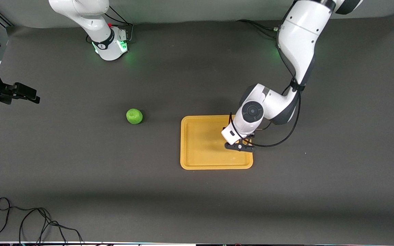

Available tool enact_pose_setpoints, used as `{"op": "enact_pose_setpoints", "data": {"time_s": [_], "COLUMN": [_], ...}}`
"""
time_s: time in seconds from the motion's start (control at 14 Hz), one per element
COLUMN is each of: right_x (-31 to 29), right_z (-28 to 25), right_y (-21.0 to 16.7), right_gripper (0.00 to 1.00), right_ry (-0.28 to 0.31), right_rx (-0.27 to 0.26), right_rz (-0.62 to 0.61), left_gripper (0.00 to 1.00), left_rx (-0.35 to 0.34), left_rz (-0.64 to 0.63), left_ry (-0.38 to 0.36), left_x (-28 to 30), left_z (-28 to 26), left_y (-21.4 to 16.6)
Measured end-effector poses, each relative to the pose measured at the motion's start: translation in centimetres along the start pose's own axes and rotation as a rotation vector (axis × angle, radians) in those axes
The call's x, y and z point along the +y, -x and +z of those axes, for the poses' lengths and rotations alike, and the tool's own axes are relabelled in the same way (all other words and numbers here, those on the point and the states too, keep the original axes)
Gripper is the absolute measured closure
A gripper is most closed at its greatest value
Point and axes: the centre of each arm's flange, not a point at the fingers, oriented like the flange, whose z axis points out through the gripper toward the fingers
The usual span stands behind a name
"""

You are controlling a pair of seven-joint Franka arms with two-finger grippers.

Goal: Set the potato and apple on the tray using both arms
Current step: 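Carry the potato over the tray and release it with the left gripper, then grasp the green apple with the right gripper while the left gripper withdraws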

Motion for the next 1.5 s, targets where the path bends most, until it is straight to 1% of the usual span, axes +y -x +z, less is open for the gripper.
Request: {"op": "enact_pose_setpoints", "data": {"time_s": [0.14,0.29,0.36,0.57,0.64,0.71,0.86,1.0,1.14,1.29,1.5], "right_x": [-2.3,-6.9,-9.7,-18.5,-20.7,-22.1,-22.4,-21.2,-20.1,-19.5,-19.4], "right_z": [-0.1,-0.4,-0.6,-1.2,-1.1,-0.7,0.6,3.0,6.5,10.4,16.7], "right_y": [0.1,0.6,1.2,4.0,5.2,6.3,7.8,9.2,10.5,11.1,10.8], "right_gripper": [0.00,0.00,0.00,0.00,0.00,0.00,0.00,0.00,0.00,0.00,0.00], "right_ry": [0.001,0.006,0.010,0.020,0.024,0.028,0.026,0.020,0.018,0.018,0.008], "right_rx": [0.002,0.007,0.011,0.026,0.025,0.023,0.037,0.054,0.057,0.057,0.079], "right_rz": [-0.018,-0.009,-0.010,-0.014,-0.022,-0.032,-0.038,-0.029,-0.021,-0.018,-0.019], "left_gripper": [0.38,0.38,0.32,0.02,0.00,0.00,0.00,0.00,0.00,0.00,0.00], "left_rx": [0.001,0.005,0.007,0.026,0.038,0.045,0.070,0.099,0.121,0.123,0.132], "left_rz": [-0.004,-0.002,-0.001,-0.006,-0.014,-0.024,-0.053,-0.106,-0.131,-0.115,-0.121], "left_ry": [-0.001,0.000,0.000,0.006,0.009,0.010,0.013,0.012,0.003,-0.013,-0.029], "left_x": [-0.2,-0.1,0.0,-0.2,-0.5,-1.0,-2.7,-6.8,-12.1,-17.9,-25.9], "left_z": [0.2,0.0,-0.1,-1.0,-2.2,-4.0,-10.0,-17.8,-24.7,-28.7,-30.9], "left_y": [-0.3,-0.4,-0.4,-1.1,-1.8,-2.3,-3.3,-3.7,-3.0,-2.0,-0.2]}}
